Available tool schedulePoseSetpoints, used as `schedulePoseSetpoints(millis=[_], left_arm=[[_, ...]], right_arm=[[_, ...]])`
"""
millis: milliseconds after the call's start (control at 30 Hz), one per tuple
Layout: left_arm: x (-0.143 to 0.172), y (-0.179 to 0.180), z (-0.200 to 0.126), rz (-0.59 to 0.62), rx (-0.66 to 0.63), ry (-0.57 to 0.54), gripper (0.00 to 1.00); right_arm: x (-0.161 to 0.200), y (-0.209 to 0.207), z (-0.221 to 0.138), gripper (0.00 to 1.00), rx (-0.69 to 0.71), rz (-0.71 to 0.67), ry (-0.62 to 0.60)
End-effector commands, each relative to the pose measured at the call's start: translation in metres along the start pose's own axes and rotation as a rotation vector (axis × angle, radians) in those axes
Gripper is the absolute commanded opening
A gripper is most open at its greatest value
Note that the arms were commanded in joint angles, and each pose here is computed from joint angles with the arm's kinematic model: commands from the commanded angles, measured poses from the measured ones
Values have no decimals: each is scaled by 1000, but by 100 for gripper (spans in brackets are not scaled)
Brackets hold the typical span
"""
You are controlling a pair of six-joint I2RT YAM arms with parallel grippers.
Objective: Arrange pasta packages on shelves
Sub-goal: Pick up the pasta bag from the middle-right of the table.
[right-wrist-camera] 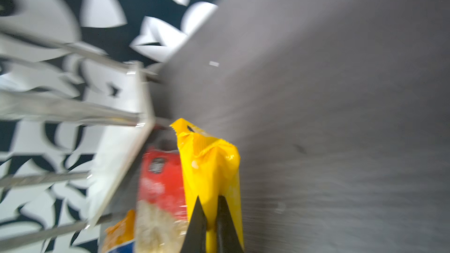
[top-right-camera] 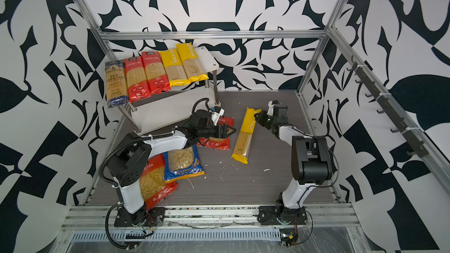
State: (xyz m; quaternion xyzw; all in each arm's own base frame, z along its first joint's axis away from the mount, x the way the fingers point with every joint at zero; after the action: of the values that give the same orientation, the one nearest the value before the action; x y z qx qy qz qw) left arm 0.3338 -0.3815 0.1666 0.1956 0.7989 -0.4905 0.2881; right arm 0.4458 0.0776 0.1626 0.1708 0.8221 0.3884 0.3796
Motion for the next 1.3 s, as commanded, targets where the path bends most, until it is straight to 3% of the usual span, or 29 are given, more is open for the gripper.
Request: schedulePoseSetpoints(millis=[0,233,567,767,1000,1167,1267], left_arm=[[-23,-31,-22,93,110,-56,74],[-38,-38,-35,124,190,-74,79],[-60,-59,-45,179,322,-70,83],[-71,-81,-61,222,386,-69,80],[-79,-71,-81,242,296,-38,81],[-87,-101,-77,260,382,-52,78],[-88,-115,-76,266,432,-51,71]], right_arm=[[-41,113,-45,0,-361,-267,-171],[-35,193,-80,0,-572,-376,-142],[-18,265,-119,0,-758,-463,-67],[-9,289,-134,0,-868,-467,-8],[-6,302,-148,0,-914,-489,16],[0,313,-150,0,-984,-476,56],[-1,316,-151,0,-1026,-456,63]])
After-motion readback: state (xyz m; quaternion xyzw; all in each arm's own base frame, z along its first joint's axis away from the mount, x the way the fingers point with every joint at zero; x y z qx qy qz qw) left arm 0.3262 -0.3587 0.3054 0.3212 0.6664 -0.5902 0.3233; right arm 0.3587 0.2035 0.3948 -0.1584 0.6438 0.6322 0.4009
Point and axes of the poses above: each gripper's point midway between its finger pads, its own z axis out along the fingers, its own y axis along the line the jaws close on, x = y × z, the point moved 2 cm from there along -z, back along the fingers, and after that the axes turned 3 degrees about z, right-handed, at the moved point
